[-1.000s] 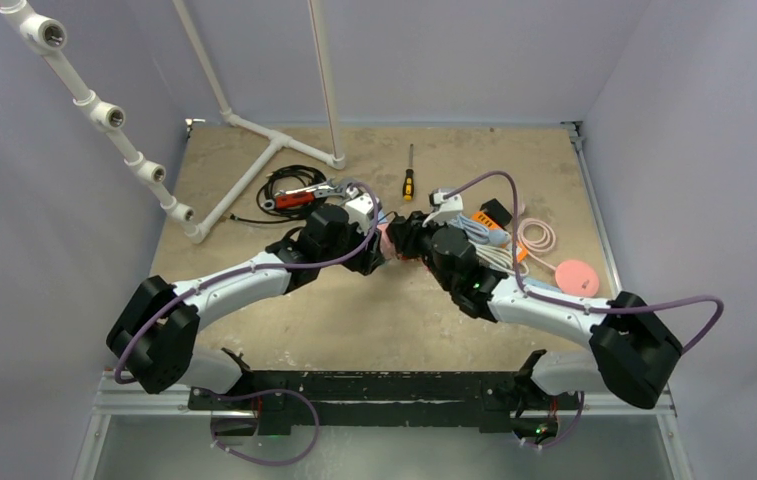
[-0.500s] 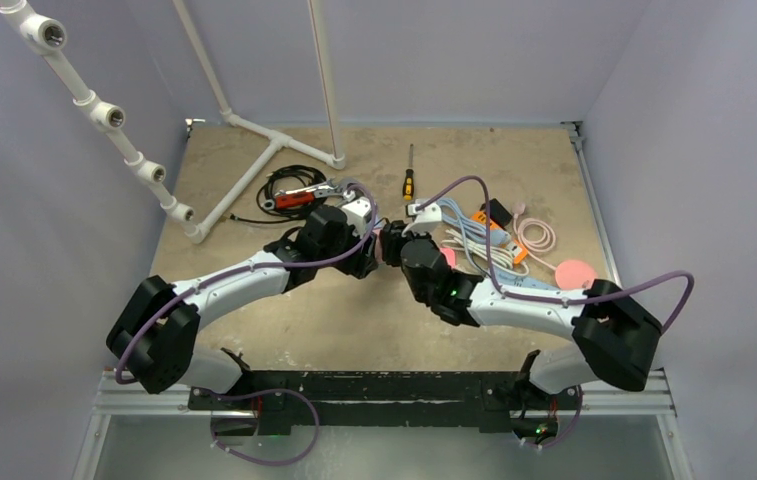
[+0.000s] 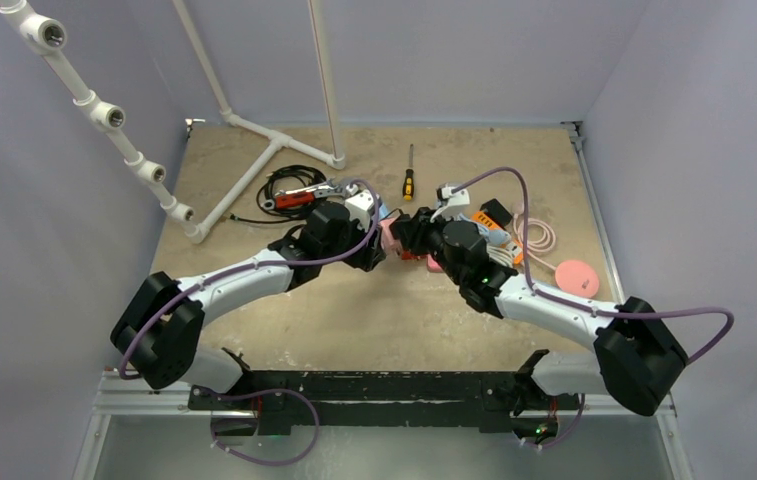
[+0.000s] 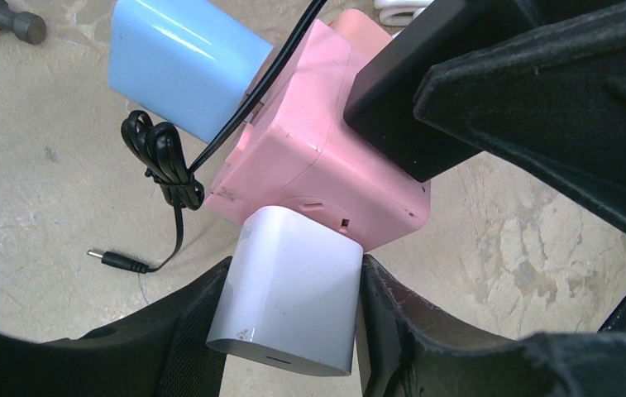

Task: Pull the plug off the socket
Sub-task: Remove the plug from the socket.

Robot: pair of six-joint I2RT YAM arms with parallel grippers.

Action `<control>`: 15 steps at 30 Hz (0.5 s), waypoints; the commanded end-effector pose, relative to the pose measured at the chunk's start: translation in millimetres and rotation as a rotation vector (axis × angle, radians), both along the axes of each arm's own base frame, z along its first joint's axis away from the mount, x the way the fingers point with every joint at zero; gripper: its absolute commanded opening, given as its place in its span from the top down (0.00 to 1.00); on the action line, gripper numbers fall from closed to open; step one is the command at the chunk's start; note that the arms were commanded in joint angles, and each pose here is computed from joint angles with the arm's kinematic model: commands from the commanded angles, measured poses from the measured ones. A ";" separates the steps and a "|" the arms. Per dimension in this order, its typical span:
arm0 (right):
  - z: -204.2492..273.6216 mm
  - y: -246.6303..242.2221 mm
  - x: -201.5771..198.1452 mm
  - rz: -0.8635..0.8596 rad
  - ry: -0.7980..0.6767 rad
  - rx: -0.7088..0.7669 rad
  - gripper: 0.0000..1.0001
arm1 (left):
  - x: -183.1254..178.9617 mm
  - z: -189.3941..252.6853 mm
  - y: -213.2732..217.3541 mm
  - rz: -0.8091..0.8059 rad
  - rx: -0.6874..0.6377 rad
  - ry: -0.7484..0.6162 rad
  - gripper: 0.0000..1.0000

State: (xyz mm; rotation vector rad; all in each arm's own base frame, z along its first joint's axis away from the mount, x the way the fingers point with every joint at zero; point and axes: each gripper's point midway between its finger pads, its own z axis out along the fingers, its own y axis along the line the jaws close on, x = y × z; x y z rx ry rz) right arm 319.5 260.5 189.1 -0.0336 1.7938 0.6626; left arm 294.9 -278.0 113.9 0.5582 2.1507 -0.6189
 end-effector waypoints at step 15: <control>41.4 -2.0 -8.3 -0.334 -0.149 -0.111 1.00 | 14.9 -10.1 35.0 0.146 0.086 0.006 1.00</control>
